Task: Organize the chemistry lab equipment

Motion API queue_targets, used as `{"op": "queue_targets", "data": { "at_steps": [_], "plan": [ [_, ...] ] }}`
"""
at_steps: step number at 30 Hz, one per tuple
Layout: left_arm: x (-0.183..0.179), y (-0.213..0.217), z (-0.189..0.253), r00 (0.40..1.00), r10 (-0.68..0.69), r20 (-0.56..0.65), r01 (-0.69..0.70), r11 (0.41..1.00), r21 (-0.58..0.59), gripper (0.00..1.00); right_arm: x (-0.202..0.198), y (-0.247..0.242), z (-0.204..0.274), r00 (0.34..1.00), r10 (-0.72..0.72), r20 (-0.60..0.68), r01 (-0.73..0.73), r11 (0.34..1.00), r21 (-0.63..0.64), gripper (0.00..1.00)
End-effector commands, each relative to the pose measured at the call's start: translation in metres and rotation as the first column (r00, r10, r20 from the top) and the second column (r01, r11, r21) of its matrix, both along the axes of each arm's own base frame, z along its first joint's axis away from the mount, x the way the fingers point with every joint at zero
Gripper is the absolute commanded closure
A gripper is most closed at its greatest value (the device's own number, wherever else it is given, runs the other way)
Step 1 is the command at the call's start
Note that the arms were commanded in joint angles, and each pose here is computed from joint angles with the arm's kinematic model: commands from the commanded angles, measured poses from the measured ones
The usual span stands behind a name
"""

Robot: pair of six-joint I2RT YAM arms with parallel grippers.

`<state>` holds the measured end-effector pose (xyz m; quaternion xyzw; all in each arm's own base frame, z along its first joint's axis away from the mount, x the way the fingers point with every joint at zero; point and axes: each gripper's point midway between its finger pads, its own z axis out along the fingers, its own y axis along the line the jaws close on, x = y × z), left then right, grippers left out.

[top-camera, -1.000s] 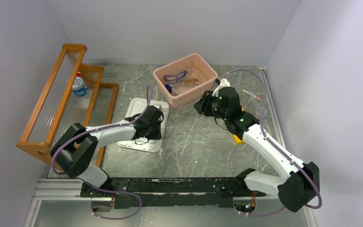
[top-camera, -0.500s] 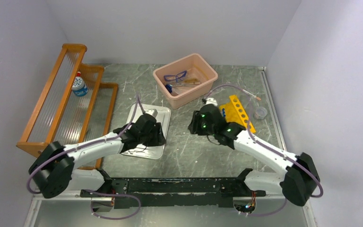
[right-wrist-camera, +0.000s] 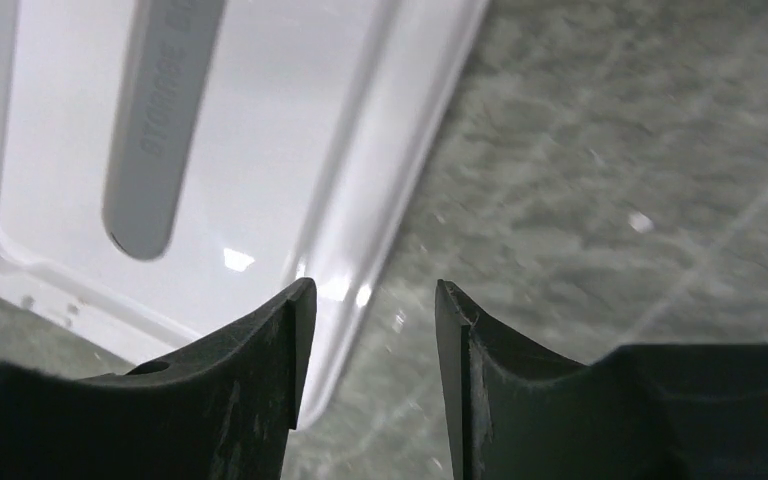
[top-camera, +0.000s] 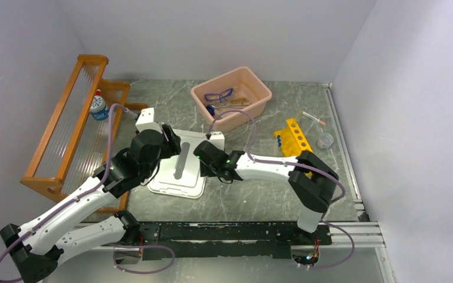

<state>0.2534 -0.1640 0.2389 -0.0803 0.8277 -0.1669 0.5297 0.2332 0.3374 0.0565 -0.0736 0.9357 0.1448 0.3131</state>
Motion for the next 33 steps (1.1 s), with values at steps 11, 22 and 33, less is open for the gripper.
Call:
{"op": "queue_targets", "data": {
  "at_steps": [11, 22, 33],
  "plan": [
    [0.01, 0.052, -0.016, 0.986, 0.167, -0.002, -0.16, 0.948, 0.274, 0.36, 0.035, 0.013, -0.034, 0.983, -0.174, 0.051, 0.181, 0.969, -0.167, 0.67],
    [0.026, 0.059, -0.049, 0.983, 0.11, -0.149, -0.08, 0.978, 0.194, 0.34, 0.033, 0.003, -0.054, 0.985, -0.164, 0.044, 0.17, 0.957, -0.234, 0.89],
    [0.001, 0.037, -0.121, 0.932, -0.01, -0.364, 0.025, 0.999, 0.037, 0.26, 0.029, -0.021, -0.032, 1.0, 0.002, 0.009, -0.001, 0.991, -0.131, 1.0]
  ]
}}
